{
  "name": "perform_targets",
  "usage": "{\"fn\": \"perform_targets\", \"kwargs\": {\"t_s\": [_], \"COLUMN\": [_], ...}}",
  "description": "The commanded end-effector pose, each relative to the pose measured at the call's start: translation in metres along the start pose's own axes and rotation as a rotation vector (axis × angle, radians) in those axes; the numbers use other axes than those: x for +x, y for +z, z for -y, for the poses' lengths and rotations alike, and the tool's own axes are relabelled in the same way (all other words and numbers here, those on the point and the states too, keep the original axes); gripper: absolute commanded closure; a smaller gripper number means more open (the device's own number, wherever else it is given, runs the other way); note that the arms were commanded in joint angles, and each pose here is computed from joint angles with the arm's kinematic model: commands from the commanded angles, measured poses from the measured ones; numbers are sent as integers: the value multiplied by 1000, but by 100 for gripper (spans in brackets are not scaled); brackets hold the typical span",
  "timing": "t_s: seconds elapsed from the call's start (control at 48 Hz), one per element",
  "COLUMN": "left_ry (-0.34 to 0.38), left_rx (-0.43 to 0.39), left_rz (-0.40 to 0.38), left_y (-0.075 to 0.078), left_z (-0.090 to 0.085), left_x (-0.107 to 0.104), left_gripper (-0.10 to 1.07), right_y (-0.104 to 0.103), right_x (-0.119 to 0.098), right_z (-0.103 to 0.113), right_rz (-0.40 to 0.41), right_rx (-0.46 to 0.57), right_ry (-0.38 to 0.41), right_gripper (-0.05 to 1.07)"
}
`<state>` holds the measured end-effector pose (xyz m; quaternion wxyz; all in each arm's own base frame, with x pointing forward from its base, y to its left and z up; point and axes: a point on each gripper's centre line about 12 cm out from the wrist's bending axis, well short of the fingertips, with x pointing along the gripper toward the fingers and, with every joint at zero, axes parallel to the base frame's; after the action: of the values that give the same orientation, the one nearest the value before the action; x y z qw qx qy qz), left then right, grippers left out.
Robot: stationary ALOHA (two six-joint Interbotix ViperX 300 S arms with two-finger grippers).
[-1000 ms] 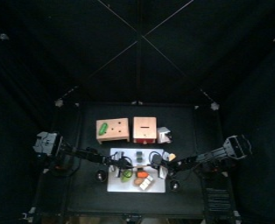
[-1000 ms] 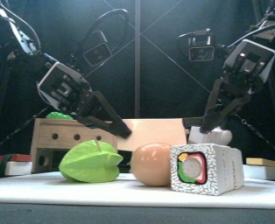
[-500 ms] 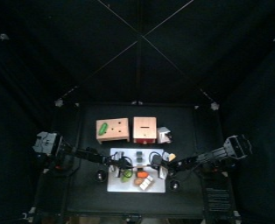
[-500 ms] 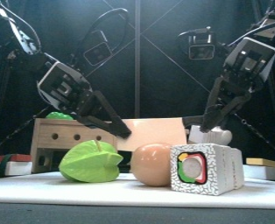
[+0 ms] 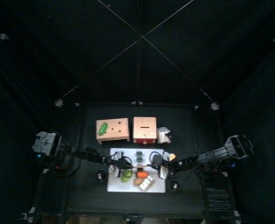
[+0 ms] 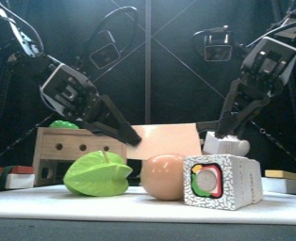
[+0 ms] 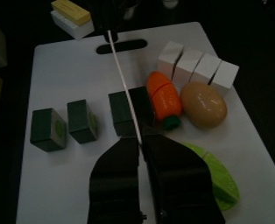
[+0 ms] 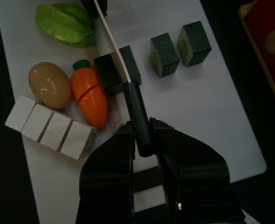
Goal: Cut last part of sushi
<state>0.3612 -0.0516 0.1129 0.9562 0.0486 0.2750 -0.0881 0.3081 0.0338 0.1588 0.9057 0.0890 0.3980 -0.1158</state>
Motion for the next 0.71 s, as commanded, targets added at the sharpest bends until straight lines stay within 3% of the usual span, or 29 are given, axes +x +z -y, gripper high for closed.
{"fn": "perform_targets", "kwargs": {"t_s": [0.0,0.354,0.688], "left_ry": [-36,-37,-18], "left_rx": [27,20,-33], "left_rz": [-9,-38,-118], "left_y": [-2,-11,-38], "left_z": [15,16,15], "left_x": [-1,4,18], "left_gripper": [62,62,62], "right_y": [1,-7,-30], "right_x": [-2,8,31], "right_z": [3,5,5], "right_rz": [3,-38,-136], "right_rx": [26,25,34], "right_ry": [-11,-29,-56], "right_gripper": [69,69,69]}}
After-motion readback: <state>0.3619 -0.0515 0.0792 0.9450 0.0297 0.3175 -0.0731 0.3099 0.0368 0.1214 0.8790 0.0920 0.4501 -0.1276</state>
